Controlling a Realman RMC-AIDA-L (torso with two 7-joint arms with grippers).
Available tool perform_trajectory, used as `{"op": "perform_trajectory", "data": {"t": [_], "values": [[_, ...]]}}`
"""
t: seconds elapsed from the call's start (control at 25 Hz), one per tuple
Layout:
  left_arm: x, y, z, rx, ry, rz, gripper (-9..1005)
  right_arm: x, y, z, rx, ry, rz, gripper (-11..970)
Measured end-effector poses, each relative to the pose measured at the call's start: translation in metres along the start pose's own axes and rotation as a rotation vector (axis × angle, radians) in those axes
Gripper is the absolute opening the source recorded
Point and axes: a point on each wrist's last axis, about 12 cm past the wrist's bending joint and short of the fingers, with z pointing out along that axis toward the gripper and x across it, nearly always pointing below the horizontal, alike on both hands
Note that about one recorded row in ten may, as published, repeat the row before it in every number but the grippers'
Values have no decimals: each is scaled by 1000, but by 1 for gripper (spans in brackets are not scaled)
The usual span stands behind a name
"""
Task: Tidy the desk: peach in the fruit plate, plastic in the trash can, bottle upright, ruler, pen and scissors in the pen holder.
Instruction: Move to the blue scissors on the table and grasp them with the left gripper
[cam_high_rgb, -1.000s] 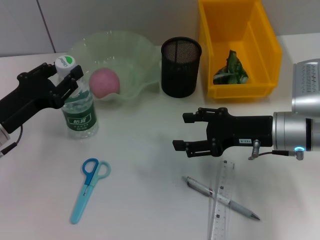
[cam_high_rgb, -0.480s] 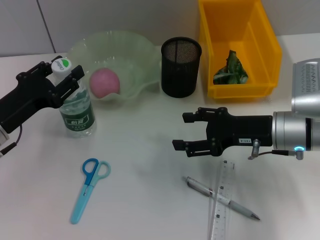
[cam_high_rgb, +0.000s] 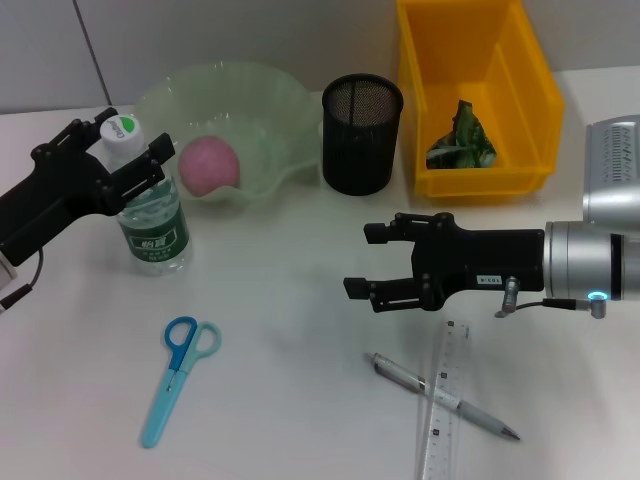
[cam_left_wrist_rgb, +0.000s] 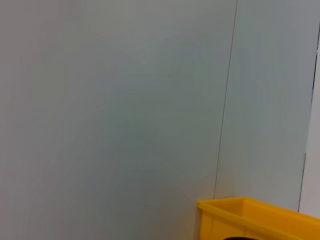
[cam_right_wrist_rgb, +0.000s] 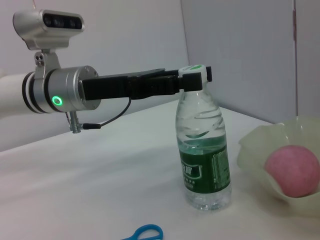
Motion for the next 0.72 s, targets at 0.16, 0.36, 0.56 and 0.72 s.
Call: {"op": "perform_trajectory", "data": {"t": [0.16, 0.36, 0.56, 0.72], "values": [[-2, 2, -2, -5, -4, -8, 721, 0, 0, 0, 0, 0, 3, 816], [-7, 7, -8, -10, -14, -26, 802, -1, 0, 1, -1, -4, 2, 816], [-32, 18, -54, 77, 26, -101, 818, -4, -1, 2, 0, -13, 2, 816], [-40, 16, -80, 152, 74, -172, 817, -4, -1, 4, -4, -18, 9, 816]]}}
